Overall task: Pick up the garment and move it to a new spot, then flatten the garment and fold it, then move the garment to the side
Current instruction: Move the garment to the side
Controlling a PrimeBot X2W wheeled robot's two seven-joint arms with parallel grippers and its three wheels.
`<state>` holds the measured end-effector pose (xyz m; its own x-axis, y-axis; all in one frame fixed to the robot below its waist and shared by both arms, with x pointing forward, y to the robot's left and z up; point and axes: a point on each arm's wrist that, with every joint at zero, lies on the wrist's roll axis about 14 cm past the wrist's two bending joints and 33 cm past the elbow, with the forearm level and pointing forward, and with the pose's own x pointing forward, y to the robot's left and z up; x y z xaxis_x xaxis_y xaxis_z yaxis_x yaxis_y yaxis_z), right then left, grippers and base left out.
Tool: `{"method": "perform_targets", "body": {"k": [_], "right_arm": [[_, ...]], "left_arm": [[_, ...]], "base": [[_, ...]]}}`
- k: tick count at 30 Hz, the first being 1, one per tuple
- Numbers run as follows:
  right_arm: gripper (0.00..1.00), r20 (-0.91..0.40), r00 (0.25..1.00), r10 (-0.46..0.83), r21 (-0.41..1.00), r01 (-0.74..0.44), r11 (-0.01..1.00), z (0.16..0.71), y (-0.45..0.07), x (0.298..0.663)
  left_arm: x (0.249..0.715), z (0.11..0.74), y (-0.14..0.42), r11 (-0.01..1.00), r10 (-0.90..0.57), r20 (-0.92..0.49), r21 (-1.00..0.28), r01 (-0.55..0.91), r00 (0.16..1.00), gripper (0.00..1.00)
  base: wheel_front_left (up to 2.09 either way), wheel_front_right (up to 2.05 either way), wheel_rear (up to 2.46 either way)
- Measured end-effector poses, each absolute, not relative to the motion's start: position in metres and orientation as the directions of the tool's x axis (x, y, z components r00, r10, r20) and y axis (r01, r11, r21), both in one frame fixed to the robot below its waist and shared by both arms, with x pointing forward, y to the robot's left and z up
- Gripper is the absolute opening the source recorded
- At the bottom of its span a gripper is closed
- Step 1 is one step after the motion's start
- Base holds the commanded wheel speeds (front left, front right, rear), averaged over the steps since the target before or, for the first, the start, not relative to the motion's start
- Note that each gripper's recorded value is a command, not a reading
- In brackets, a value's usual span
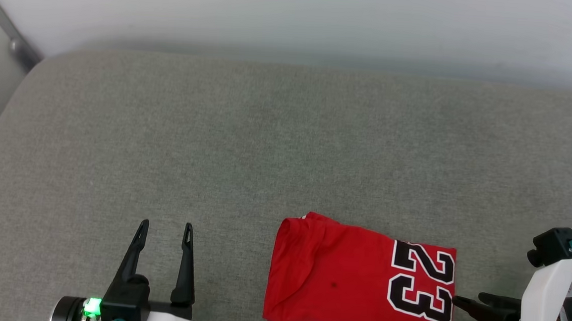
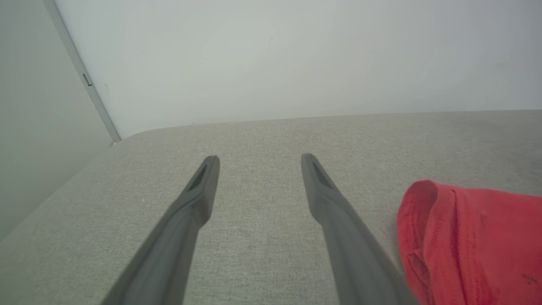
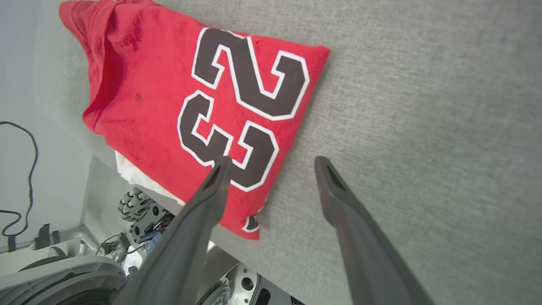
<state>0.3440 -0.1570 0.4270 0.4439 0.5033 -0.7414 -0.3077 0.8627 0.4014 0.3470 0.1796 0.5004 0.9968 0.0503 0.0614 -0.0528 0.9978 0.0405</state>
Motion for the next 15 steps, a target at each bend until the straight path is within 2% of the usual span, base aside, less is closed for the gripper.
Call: {"method": "perform_targets", "body": {"k": [8, 15], "right_arm": [[1.00, -0.744, 0.323, 0.585, 0.538, -0.231, 0.811, 0.388, -0.133, 0.341], [1.00, -0.720, 0.224, 0.657, 0.610, -0.246, 0.753, 0.369, -0.099, 0.346]], "left_arm": [[0.367, 0.488, 0.179, 0.998, 0.045, 0.027, 0.047, -0.046, 0.999, 1.00], [0.377, 0.475, 0.184, 0.997, 0.057, -0.011, 0.058, -0.057, 0.998, 1.00]], "base": [[0.00, 0.00, 0.00], [0.00, 0.00, 0.00]]}}
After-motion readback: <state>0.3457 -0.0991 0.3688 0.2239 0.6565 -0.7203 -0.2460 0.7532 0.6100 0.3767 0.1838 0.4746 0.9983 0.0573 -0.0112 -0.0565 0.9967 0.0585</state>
